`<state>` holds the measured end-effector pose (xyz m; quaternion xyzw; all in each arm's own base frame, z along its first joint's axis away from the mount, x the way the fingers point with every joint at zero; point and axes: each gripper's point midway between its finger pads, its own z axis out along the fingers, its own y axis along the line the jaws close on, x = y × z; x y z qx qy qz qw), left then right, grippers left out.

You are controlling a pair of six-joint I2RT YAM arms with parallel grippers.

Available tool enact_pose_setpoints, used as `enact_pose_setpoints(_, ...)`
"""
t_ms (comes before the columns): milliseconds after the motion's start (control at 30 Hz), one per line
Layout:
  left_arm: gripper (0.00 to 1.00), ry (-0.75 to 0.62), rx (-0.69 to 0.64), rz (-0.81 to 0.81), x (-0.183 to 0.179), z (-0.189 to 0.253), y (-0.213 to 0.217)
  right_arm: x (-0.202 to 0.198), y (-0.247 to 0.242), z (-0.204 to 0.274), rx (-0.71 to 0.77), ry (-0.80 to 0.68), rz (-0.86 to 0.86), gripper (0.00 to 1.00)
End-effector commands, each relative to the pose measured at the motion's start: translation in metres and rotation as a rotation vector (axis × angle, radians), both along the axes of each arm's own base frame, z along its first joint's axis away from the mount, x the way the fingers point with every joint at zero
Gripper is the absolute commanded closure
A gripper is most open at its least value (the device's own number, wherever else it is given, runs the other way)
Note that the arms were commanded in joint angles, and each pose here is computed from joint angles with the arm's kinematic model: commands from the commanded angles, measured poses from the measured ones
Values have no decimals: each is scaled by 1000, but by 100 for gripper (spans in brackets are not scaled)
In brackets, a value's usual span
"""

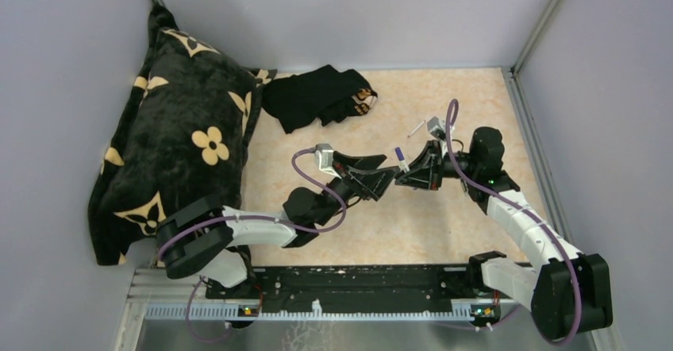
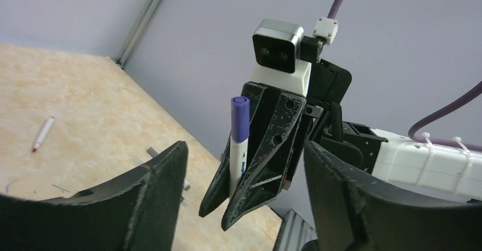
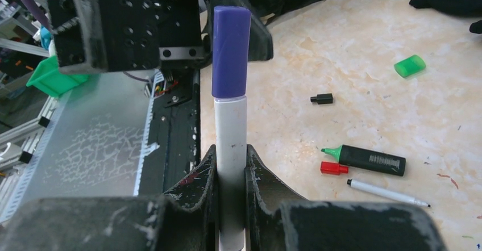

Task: Insert the pens into the pen caps
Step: Insert the pen cap onto the pen.

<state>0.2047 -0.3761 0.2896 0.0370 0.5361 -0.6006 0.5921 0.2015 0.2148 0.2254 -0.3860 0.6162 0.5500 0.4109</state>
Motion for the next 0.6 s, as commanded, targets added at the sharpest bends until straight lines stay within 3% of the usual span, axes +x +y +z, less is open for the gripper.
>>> enact_pose_setpoints(0, 16, -55, 82, 9, -6, -4, 10, -2, 1, 10, 4, -86, 43, 100)
enact_pose_setpoints(100, 3, -95, 119, 3, -8, 4, 14, -5, 0, 11, 5, -96, 59, 100)
enact_pose_setpoints(433, 2, 49, 191, -216, 15, 13, 12, -8, 0, 10, 7, -101, 81, 100)
enact_pose_setpoints(567, 12, 48, 187, -262, 19, 21, 6, -8, 0, 10, 7, -99, 81, 100)
